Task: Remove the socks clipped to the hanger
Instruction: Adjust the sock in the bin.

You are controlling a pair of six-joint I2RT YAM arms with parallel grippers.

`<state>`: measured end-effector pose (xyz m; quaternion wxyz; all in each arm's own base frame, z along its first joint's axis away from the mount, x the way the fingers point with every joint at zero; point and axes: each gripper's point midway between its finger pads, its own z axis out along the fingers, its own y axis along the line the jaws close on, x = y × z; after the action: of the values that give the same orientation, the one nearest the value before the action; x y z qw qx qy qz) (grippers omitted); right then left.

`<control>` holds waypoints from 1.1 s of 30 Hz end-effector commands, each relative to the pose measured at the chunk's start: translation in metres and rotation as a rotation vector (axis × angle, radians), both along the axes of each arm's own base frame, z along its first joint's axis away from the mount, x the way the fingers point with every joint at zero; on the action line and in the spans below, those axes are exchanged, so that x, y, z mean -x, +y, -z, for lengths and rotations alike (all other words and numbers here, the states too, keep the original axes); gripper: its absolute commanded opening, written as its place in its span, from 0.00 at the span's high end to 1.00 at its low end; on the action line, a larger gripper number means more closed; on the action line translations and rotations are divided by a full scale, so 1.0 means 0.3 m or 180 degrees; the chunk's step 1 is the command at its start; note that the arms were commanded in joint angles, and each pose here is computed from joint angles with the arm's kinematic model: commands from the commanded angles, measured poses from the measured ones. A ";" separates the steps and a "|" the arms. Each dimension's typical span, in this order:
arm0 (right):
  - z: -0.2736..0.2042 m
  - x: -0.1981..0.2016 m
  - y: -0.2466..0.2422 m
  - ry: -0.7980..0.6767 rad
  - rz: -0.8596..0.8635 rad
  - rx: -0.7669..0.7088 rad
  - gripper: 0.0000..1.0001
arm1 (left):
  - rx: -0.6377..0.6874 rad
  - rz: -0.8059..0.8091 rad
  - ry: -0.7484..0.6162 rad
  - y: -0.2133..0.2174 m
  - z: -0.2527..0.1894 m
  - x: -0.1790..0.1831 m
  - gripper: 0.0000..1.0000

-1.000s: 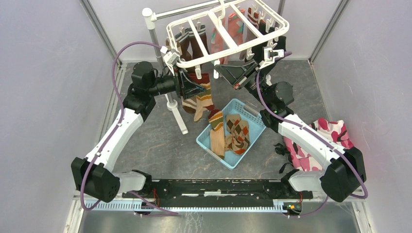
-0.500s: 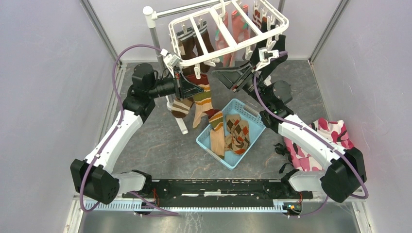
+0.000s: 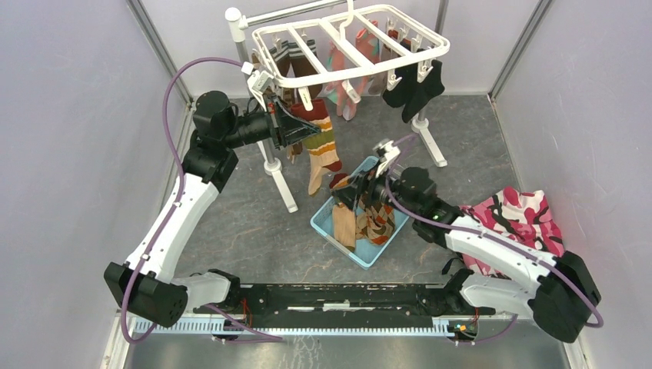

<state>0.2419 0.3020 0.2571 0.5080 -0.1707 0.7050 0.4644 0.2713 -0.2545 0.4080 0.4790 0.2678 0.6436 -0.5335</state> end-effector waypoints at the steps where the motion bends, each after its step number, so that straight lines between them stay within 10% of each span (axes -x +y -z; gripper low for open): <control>1: 0.238 -0.040 -0.029 0.0009 0.0401 0.0947 0.21 | 0.0126 -0.0017 -0.0059 0.006 -0.087 0.030 0.98; 9: 0.425 -0.085 0.031 0.0082 0.0486 0.1460 0.33 | 0.0115 -0.0050 -0.0028 0.012 -0.087 0.035 0.98; 23: 0.484 -0.170 0.002 0.0057 0.1033 0.1576 0.94 | 0.0142 -0.0055 -0.0025 0.019 -0.096 0.057 0.98; 33: 0.435 -0.139 -0.129 0.0051 0.1425 0.1446 1.00 | 0.0141 -0.0054 -0.0032 0.022 -0.094 0.066 0.98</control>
<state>0.2810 0.2844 0.0969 0.4952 -0.1689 0.8331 0.1796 0.2643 -0.2496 0.4155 0.4857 0.2589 0.6460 -0.5289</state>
